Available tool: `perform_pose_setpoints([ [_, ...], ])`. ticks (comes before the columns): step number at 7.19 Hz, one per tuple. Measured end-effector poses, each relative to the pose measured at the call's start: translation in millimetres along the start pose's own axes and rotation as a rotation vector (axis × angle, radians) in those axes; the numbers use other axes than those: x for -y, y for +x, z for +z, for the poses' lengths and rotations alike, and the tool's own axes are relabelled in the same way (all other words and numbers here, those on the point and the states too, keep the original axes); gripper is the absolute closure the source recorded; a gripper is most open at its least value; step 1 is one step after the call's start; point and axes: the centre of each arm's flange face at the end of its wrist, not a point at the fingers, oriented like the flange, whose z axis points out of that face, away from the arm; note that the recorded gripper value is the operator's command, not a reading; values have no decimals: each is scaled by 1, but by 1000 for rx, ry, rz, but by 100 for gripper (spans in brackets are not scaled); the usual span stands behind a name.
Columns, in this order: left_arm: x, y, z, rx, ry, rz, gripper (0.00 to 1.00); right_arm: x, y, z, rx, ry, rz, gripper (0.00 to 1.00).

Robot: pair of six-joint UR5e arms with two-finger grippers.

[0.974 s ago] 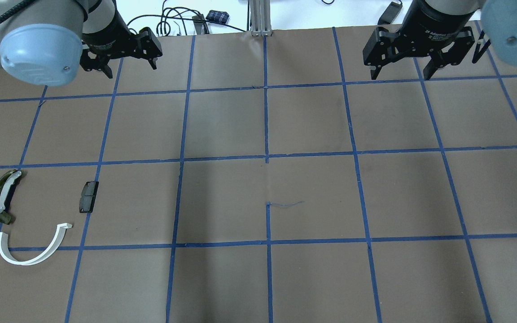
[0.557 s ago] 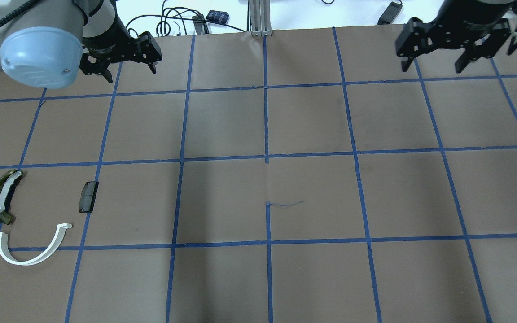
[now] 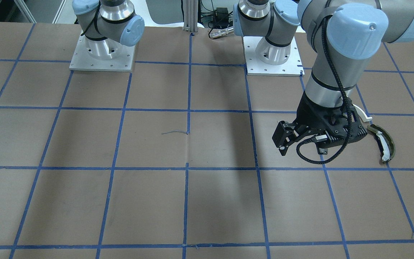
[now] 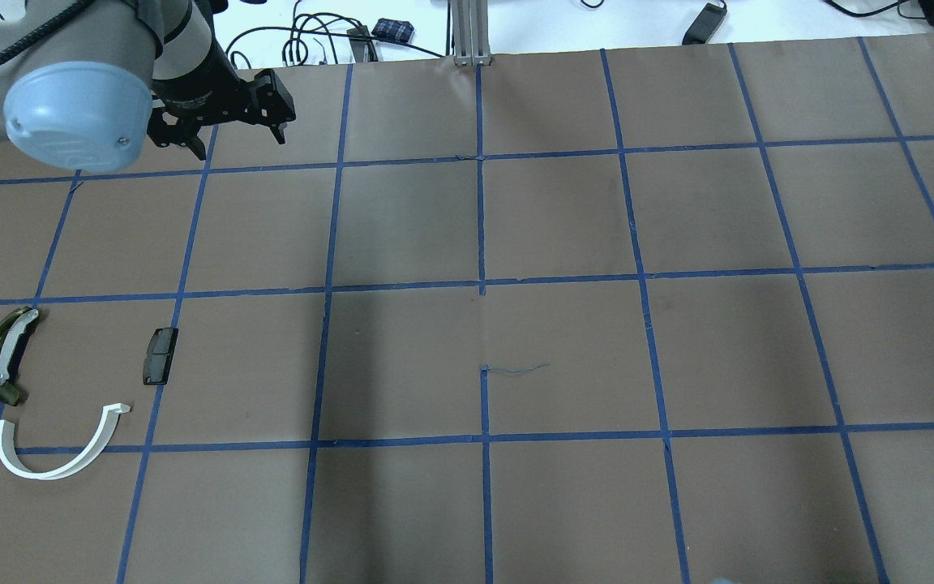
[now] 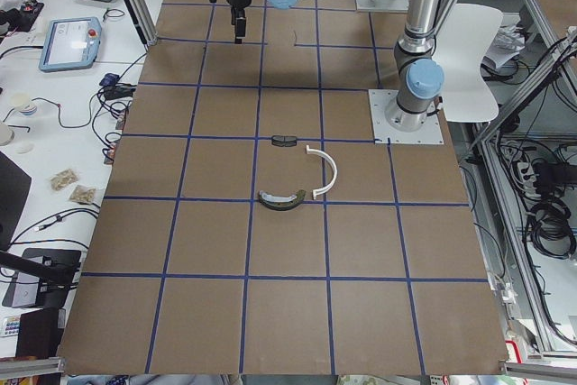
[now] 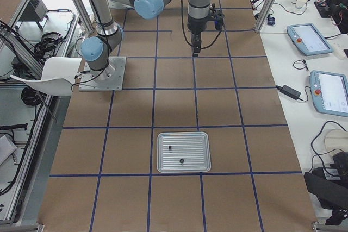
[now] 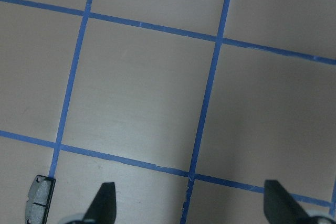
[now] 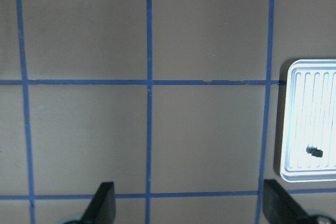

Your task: Place bearing gear from tray to pile

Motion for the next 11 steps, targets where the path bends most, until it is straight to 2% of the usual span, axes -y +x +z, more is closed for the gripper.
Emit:
perform_pose_setpoints([
  [2,-2,0,-1,-2,3,0,0,-23,107,55,43,-45,-162,4],
  [3,-4,2,-2,-1,4,4,0,-33,159,96,50,-46,-226,3],
  [5,-14,3,-10,-5,11,11,0,-68,228,182,64,-40,-263,3],
  [6,-20,3,-15,-7,14,14,0,-87,237,222,69,-37,-261,4],
  [8,-40,1,-18,-9,2,21,0,-122,232,281,20,-9,-266,7],
  [9,-50,-1,-21,-17,1,25,0,-130,231,295,2,1,-276,8],
  [11,-55,-3,-33,-36,23,24,0,-137,244,317,9,9,-295,9],
])
